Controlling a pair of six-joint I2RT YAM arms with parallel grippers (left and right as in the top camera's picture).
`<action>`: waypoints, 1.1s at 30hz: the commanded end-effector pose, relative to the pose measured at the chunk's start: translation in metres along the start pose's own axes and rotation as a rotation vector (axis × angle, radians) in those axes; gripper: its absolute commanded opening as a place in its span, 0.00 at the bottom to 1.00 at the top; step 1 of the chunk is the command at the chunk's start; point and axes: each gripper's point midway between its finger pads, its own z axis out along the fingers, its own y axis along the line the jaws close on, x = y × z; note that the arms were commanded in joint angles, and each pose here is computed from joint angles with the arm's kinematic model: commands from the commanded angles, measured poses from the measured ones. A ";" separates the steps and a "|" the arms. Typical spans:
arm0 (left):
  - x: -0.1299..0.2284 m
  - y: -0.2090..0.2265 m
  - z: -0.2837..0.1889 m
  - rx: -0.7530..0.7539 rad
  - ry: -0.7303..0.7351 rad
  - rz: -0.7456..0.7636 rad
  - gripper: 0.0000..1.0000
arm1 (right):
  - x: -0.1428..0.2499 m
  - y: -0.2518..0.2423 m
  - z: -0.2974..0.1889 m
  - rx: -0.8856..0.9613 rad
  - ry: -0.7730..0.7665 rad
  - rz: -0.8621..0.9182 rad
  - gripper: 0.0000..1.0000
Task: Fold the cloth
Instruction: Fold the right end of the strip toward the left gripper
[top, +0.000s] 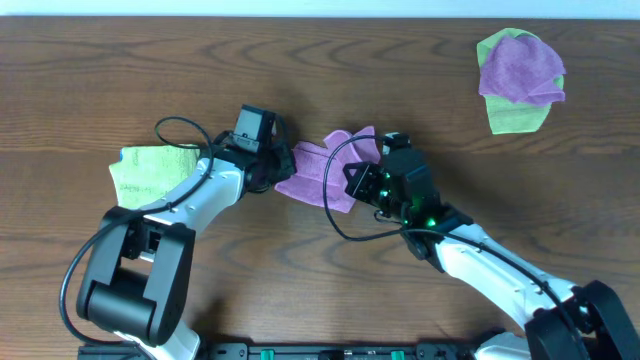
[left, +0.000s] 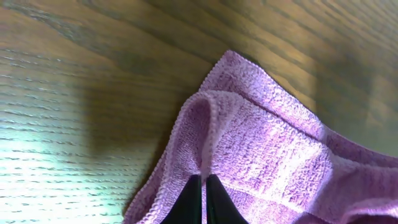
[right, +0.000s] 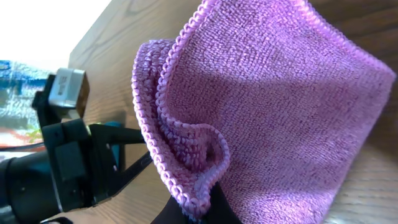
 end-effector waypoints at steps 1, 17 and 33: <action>-0.016 -0.007 -0.014 0.019 -0.046 0.028 0.06 | 0.003 0.008 0.007 -0.007 0.004 -0.004 0.01; -0.049 0.033 -0.065 -0.035 -0.134 -0.023 0.06 | 0.027 0.032 0.067 -0.001 0.111 -0.053 0.01; -0.048 0.039 -0.073 -0.044 -0.132 -0.029 0.06 | 0.046 0.043 0.106 -0.003 0.164 -0.080 0.08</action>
